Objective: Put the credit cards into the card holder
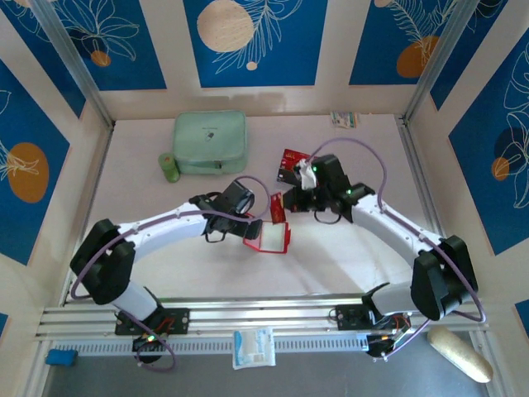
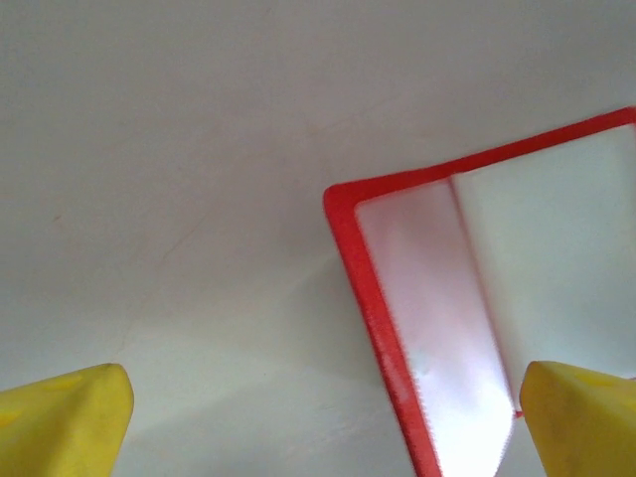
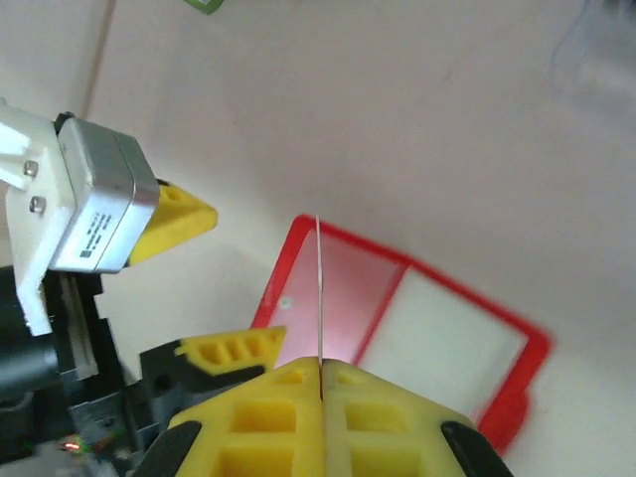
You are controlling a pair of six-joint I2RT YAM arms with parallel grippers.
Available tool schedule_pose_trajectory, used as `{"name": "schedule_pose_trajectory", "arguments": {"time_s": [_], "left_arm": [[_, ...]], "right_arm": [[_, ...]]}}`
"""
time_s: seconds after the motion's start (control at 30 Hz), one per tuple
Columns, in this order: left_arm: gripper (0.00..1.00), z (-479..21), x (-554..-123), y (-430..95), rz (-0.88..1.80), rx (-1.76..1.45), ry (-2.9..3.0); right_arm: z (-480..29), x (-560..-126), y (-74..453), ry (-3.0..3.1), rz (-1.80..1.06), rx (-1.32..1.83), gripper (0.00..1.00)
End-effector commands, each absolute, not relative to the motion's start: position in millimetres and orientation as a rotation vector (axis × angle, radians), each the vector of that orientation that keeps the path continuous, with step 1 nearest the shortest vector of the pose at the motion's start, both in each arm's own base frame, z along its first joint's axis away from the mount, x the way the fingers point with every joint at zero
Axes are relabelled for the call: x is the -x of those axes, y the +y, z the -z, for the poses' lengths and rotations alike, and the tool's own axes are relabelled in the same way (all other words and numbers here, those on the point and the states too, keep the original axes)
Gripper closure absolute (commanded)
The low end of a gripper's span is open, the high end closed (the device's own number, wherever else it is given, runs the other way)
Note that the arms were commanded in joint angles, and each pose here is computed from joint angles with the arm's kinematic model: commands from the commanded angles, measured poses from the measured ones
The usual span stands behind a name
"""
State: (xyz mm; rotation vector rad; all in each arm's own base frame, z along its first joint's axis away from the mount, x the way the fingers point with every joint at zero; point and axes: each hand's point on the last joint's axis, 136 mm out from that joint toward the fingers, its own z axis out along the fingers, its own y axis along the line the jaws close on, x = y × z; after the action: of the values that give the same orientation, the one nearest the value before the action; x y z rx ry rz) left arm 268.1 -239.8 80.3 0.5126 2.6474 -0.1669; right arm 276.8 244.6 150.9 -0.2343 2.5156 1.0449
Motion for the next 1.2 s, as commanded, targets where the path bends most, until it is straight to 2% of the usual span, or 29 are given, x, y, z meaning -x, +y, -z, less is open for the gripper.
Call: {"name": "schedule_pose_trajectory", "arguments": {"time_s": [0.0, 0.43, 1.17], "left_arm": [[0.00, -73, -267, -225, 0.022, -0.537, 2.662], [0.00, -46, -257, -196, -0.129, -0.444, 2.719], [0.00, -21, -245, -186, -0.155, -0.394, 2.771]], "right_arm": [[-172, -270, 267, 2.396, -1.287, 0.096, 1.00], [-107, -254, 261, 2.421, -1.177, -0.108, 1.00], [-82, -269, 272, 2.382, -1.063, -0.147, 1.00]]}}
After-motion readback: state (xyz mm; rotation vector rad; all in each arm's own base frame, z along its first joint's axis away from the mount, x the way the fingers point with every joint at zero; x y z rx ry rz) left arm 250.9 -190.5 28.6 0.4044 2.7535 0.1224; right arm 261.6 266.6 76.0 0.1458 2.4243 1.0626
